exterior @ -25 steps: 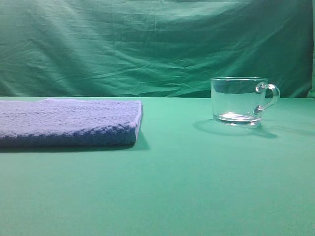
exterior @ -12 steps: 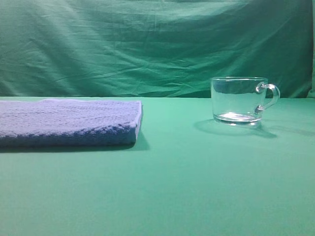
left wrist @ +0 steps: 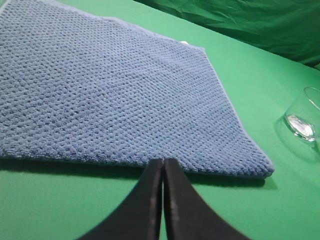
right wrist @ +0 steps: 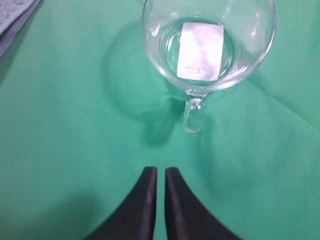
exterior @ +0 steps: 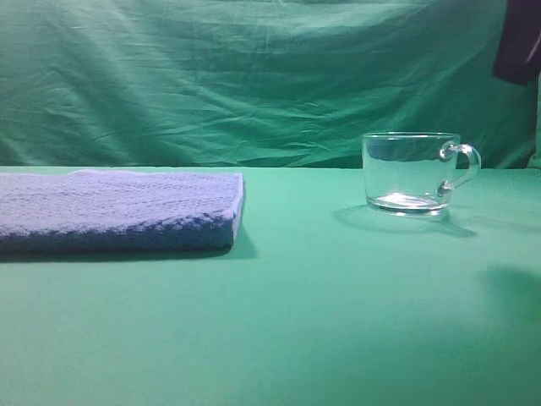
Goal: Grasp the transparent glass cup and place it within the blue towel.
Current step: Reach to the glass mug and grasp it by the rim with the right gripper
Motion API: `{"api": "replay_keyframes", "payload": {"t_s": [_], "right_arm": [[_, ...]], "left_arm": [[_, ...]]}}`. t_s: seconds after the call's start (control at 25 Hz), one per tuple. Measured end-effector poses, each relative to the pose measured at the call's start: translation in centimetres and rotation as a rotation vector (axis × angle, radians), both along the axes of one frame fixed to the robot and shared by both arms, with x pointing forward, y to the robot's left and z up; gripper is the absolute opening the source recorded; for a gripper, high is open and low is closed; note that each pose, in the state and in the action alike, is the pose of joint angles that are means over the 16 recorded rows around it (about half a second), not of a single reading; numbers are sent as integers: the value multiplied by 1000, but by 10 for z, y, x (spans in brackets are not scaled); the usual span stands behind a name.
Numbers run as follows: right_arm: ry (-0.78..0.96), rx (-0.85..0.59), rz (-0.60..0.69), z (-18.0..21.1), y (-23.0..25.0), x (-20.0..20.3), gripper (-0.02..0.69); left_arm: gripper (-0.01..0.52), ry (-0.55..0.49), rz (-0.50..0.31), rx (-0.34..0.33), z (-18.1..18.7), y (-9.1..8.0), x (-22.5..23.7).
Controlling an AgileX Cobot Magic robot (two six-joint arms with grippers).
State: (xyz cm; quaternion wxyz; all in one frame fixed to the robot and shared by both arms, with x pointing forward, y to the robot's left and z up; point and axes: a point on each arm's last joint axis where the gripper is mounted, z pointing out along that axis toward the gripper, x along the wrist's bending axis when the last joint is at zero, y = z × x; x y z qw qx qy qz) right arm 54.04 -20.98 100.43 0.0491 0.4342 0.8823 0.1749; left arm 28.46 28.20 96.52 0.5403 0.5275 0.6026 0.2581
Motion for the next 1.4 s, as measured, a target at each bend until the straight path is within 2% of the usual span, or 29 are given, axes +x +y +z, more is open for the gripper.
{"api": "replay_keyframes", "payload": {"t_s": [0.16, 0.28, 0.36, 0.52, 0.76, 1.04, 1.2, 1.4], "right_arm": [[6, -6, -10, -14, 2, 11, 520], [6, -6, -20, -24, 4, 19, 545], [5, -4, -27, -30, 5, 24, 534], [3, -1, -37, -40, 7, 33, 465], [0, 1, -16, -50, 10, 41, 296], [-7, -4, 36, -54, 14, 44, 160], [-19, -3, 73, -51, 19, 43, 106], [-56, 9, 126, -38, 35, 44, 101]], "left_arm": [[0, 0, 0, 0, 0, 0, 0], [0, 0, 0, 0, 0, 0, 0], [0, 0, 0, 0, 0, 0, 0], [0, 0, 0, 0, 0, 0, 0], [0, 0, 0, 0, 0, 0, 0], [0, 0, 0, 0, 0, 0, 0], [0, 0, 0, 0, 0, 0, 0], [0, 0, 0, 0, 0, 0, 0]]}}
